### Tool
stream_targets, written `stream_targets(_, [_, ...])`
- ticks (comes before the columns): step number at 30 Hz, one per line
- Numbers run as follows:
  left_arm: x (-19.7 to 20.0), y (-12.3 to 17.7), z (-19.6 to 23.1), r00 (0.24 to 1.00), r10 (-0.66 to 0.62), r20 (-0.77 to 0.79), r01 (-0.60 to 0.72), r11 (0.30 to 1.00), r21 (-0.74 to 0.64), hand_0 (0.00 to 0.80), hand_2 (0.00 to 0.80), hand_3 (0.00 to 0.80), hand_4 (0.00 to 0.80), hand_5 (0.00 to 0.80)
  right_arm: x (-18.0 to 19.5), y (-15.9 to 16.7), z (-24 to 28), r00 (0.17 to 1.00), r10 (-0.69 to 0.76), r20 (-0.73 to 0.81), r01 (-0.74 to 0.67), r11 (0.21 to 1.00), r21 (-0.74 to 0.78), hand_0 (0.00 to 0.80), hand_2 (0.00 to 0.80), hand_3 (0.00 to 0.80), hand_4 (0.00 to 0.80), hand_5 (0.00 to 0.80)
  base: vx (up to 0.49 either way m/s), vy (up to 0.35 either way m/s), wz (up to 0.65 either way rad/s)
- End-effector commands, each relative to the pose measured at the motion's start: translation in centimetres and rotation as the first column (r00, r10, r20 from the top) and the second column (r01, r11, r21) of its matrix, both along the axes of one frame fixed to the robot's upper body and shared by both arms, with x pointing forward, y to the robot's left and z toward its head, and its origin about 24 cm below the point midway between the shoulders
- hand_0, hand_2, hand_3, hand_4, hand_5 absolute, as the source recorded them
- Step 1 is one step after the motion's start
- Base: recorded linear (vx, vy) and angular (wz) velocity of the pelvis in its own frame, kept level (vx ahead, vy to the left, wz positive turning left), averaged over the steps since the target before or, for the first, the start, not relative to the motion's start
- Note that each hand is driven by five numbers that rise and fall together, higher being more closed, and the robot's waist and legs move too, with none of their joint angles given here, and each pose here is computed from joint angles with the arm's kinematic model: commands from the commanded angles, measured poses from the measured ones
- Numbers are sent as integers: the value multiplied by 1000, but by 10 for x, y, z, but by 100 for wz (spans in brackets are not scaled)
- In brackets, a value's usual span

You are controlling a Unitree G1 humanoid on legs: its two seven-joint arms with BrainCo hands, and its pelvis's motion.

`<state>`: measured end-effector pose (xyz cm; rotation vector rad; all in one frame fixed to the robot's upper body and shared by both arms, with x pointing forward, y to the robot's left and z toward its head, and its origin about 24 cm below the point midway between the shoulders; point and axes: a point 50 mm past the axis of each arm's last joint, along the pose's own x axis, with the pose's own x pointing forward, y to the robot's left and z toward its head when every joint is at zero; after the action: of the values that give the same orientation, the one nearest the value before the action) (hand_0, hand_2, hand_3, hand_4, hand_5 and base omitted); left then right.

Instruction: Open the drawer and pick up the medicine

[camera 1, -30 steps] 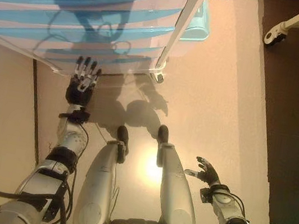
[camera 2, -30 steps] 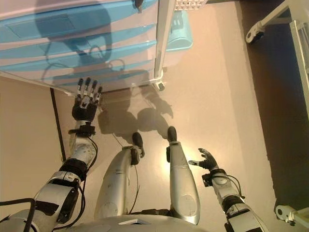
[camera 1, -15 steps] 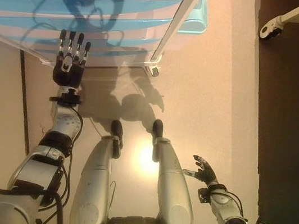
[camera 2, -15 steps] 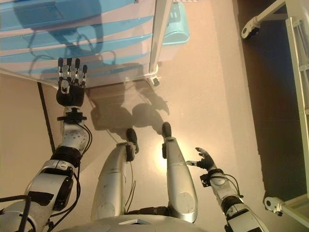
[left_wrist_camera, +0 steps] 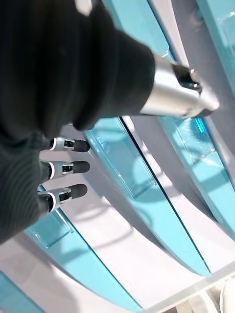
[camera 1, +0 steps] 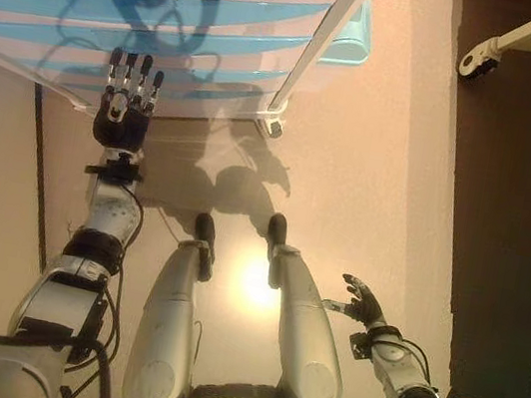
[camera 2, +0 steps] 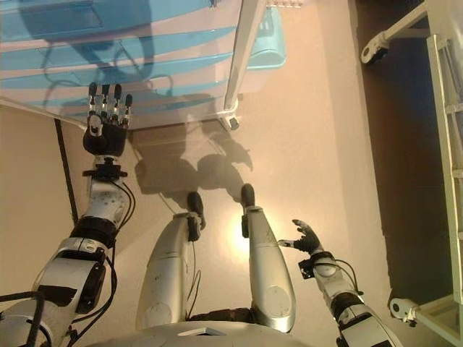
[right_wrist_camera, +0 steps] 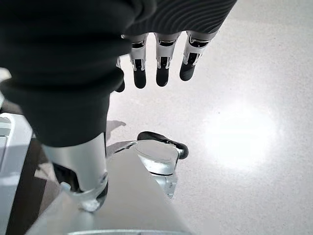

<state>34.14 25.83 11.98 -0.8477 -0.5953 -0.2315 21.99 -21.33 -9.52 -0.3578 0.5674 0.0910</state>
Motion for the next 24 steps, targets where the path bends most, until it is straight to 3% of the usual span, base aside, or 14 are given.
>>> stream_targets(1, [6,5,66,978,-14,206,-5,996,89,0,0,0,0,0,-17,9,-8,1000,12,-23,-12,1000,28,0,0,0,0,0,2,-49,2])
stream_targets(11, [11,10,8,986,41,-163,-20,992,128,0,0,0,0,0,-11,17,-5,1000,4,-8,-3,999,45,0,0,0,0,0,4,-40,3])
stream_targets(24, [7,7,-21,955,32,-294,24,982,185,0,0,0,0,0,-8,19,-5,1000,16,-12,-15,999,45,0,0,0,0,0,0,0,0])
